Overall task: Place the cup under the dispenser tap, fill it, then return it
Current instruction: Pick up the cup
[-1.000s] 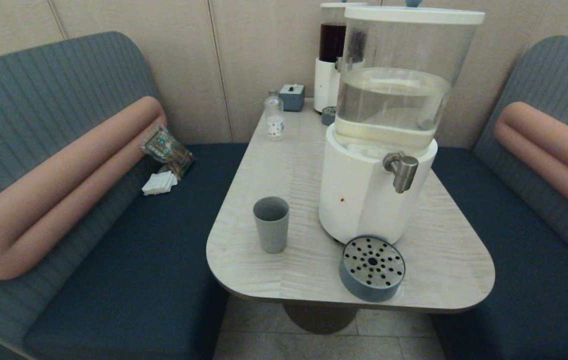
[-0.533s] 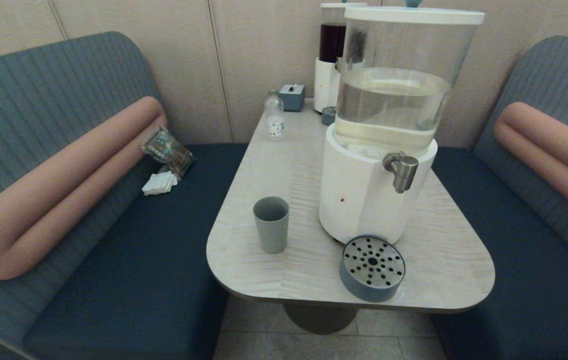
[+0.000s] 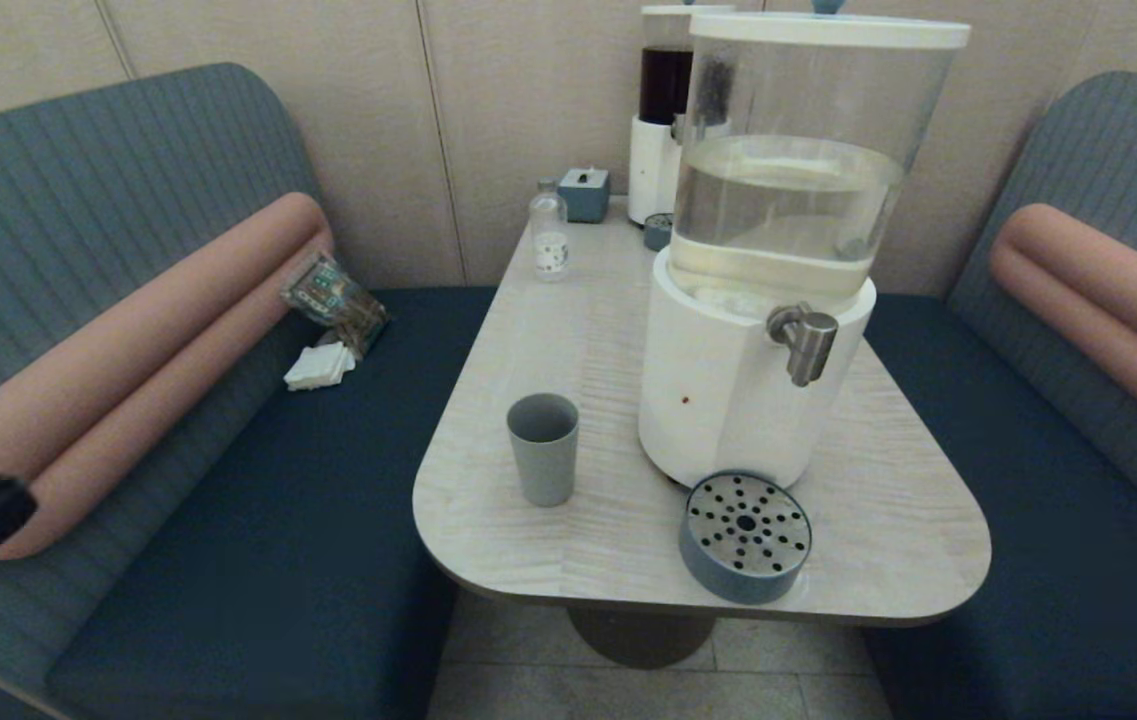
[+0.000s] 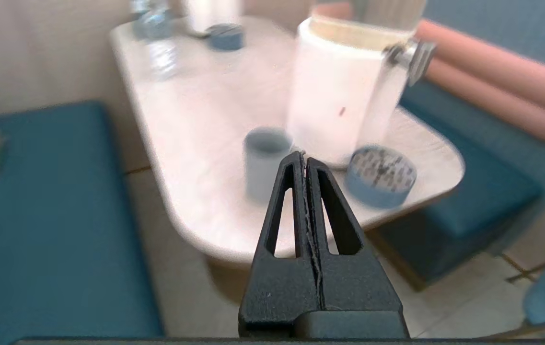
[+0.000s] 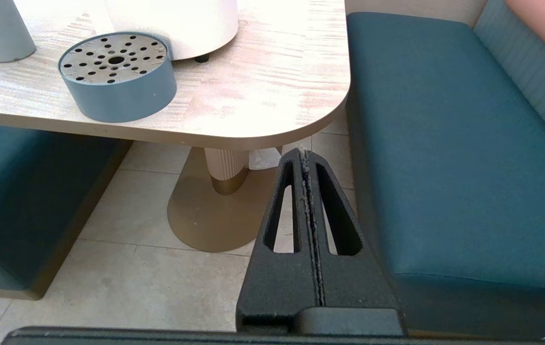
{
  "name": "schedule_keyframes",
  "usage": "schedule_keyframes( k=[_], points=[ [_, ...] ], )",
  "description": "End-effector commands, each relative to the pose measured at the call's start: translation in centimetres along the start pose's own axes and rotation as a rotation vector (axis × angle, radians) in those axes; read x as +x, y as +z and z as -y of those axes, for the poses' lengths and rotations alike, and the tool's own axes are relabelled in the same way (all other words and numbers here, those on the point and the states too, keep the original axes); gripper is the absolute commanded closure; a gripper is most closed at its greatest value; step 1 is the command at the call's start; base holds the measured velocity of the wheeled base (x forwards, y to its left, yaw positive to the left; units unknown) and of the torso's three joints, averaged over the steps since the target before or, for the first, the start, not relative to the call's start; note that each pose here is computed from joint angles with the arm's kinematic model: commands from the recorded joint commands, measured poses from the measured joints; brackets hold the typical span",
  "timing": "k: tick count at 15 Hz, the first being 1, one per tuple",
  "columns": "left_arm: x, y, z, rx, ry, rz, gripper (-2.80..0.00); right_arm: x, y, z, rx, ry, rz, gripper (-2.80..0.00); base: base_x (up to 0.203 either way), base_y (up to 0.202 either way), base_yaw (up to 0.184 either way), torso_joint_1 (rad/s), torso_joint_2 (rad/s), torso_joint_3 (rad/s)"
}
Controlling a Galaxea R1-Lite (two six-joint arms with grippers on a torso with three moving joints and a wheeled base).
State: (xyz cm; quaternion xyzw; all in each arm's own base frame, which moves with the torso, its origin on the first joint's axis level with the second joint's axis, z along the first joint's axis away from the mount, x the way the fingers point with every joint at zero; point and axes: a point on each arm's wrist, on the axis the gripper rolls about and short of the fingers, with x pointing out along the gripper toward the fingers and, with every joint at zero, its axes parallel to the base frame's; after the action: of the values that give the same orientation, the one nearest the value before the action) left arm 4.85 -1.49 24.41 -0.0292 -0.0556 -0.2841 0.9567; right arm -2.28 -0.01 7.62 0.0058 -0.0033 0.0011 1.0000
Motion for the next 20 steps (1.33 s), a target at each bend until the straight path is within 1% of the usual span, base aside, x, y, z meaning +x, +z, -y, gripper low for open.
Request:
schedule_keyframes(
  k=[1, 3, 4, 7, 9, 10, 11, 12, 13, 15, 16, 18, 19, 20],
  points=[
    [4.8, -1.1, -2.5, -0.043, -0.023, -0.075, 0.0, 0.0, 0.0, 0.0, 0.001, 0.001, 0.001, 0.0, 0.0, 0.0, 0.0, 0.0, 0.0, 0.0],
    [7.9, -2.7, -4.2, -0.052, -0.062, -0.094, 0.0, 0.0, 0.0, 0.0, 0.001, 0.001, 0.001, 0.0, 0.0, 0.0, 0.0, 0.0, 0.0, 0.0],
    [9.3, -3.8, -5.1, -0.043, -0.076, -0.091, 0.0, 0.0, 0.0, 0.0, 0.001, 0.001, 0.001, 0.0, 0.0, 0.0, 0.0, 0.0, 0.0, 0.0],
    [13.5, -7.6, -8.5, 0.005, -0.097, -0.04, 0.0, 0.0, 0.0, 0.0, 0.001, 0.001, 0.001, 0.0, 0.0, 0.0, 0.0, 0.0, 0.0, 0.0],
    [14.7, -9.9, -10.2, 0.028, -0.101, -0.029, 0.0, 0.0, 0.0, 0.0, -0.002, 0.001, 0.001, 0.0, 0.0, 0.0, 0.0, 0.0, 0.0, 0.0],
    [15.1, -10.5, -10.8, 0.046, -0.103, -0.016, 0.0, 0.0, 0.0, 0.0, -0.002, 0.001, 0.001, 0.0, 0.0, 0.0, 0.0, 0.0, 0.0, 0.0],
    [15.4, -10.4, -11.2, 0.068, -0.105, 0.005, 0.0, 0.0, 0.0, 0.0, 0.001, 0.001, 0.001, 0.0, 0.0, 0.0, 0.0, 0.0, 0.0, 0.0],
    [15.5, -10.6, -11.3, 0.064, -0.105, -0.001, 0.0, 0.0, 0.0, 0.0, 0.001, 0.001, 0.001, 0.0, 0.0, 0.0, 0.0, 0.0, 0.0, 0.0],
    [15.6, -11.2, -11.4, 0.055, -0.11, -0.019, -2.8, 0.0, 0.0, 0.0, -0.002, 0.001, 0.001, 0.0, 0.0, 0.0, 0.0, 0.0, 0.0, 0.0],
    [15.8, -12.0, -11.5, 0.039, -0.172, -0.048, -2.8, 0.0, 0.0, 0.0, 0.001, 0.001, 0.001, 0.0, 0.0, 0.0, 0.0, 0.0, 0.0, 0.0],
    [15.9, -12.8, -11.7, 0.039, -0.198, -0.075, -2.8, 0.0, 0.0, 0.0, -0.002, 0.001, 0.001, 0.0, 0.0, 0.0, 0.0, 0.0, 0.0, 0.0],
    [16.1, -15.0, -12.6, 0.073, -0.22, -0.131, -2.8, 0.0, 0.0, 0.0, 0.001, 0.001, 0.001, 0.0, 0.0, 0.0, 0.0, 0.0, 0.0, 0.0],
    [16.0, -16.3, -13.6, 0.109, -0.228, -0.158, -2.8, 0.0, 0.0, 0.0, -0.002, 0.001, 0.001, 0.0, 0.0, 0.0, 0.0, 0.0, 0.0, 0.0],
    [16.0, -17.3, -14.3, 0.127, -0.255, -0.174, -2.8, 0.0, 0.0, 0.0, 0.001, 0.001, 0.001, 0.0, 0.0, 0.0, 0.0, 0.0, 0.0, 0.0]
  ],
)
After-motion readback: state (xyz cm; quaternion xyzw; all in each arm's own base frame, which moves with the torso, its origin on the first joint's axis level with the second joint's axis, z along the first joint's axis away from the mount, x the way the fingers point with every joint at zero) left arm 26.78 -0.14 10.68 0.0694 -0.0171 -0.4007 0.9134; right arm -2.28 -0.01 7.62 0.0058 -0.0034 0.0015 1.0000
